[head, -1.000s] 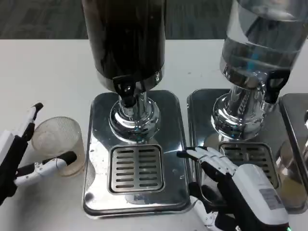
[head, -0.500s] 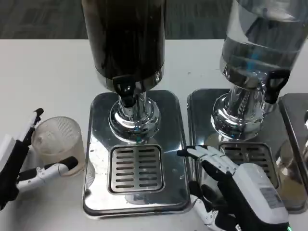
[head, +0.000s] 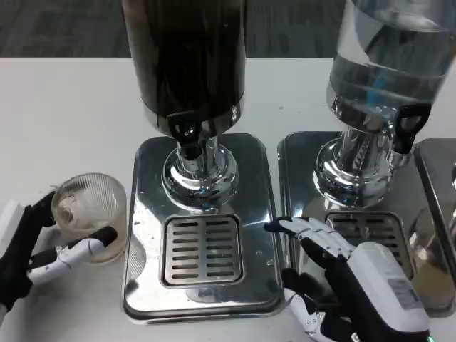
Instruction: Grasp the cup under the faucet to collect the drink, then remove the cup.
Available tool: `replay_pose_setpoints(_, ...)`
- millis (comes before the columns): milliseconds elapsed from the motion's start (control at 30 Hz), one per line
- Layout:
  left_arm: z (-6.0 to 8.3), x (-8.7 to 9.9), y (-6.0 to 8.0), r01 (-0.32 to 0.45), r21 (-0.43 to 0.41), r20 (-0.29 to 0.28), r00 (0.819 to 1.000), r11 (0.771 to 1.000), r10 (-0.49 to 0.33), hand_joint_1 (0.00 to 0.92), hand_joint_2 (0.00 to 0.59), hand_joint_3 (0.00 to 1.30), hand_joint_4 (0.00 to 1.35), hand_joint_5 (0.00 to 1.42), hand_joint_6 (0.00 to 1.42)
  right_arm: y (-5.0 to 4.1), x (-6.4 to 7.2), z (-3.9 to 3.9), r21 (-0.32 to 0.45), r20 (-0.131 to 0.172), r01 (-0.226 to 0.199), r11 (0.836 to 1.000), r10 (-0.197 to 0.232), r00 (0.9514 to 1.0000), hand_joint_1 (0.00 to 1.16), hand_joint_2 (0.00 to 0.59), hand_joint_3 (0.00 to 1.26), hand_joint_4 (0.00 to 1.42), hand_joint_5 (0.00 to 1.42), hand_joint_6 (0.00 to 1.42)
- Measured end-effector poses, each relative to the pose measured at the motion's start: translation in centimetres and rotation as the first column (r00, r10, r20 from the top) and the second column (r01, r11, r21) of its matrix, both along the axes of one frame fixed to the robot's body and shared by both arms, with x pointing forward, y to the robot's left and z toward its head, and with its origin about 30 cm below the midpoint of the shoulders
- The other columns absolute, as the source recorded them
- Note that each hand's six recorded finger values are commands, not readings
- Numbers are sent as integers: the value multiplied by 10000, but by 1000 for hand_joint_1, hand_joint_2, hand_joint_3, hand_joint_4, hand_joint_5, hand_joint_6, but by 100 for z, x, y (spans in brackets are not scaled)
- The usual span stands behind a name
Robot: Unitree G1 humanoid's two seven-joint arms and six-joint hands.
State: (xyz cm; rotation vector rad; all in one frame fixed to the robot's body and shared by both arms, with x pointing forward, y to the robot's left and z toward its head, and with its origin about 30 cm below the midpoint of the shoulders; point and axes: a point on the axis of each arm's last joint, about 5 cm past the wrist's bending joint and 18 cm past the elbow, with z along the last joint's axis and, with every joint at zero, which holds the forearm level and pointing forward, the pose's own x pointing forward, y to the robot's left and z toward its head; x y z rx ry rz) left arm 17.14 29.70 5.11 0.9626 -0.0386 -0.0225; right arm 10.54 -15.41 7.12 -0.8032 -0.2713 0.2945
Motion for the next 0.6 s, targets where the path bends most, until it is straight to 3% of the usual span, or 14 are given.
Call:
replay_pose_setpoints(167, -4, 3, -10, -17, -61, 120, 9999, 10000, 18, 194, 76, 268, 240, 481, 494, -11, 4, 3, -9, -1, 30, 10000, -30, 10000, 611, 578, 261, 187, 144, 301)
replay_pose_setpoints(367, -25, 3, -17, -91, -198, 120, 9999, 9998, 93, 225, 103, 318, 329, 649, 857, -19, 6, 4, -14, 9, 74, 10000, -74, 10000, 609, 586, 279, 187, 143, 296)
replay_pose_setpoints(600, -42, 48, -58, -249, -506, 258, 9993, 9984, 262, 249, 111, 403, 417, 760, 991, -19, -2, 10, -4, 21, 84, 10000, -84, 10000, 615, 586, 284, 187, 135, 289)
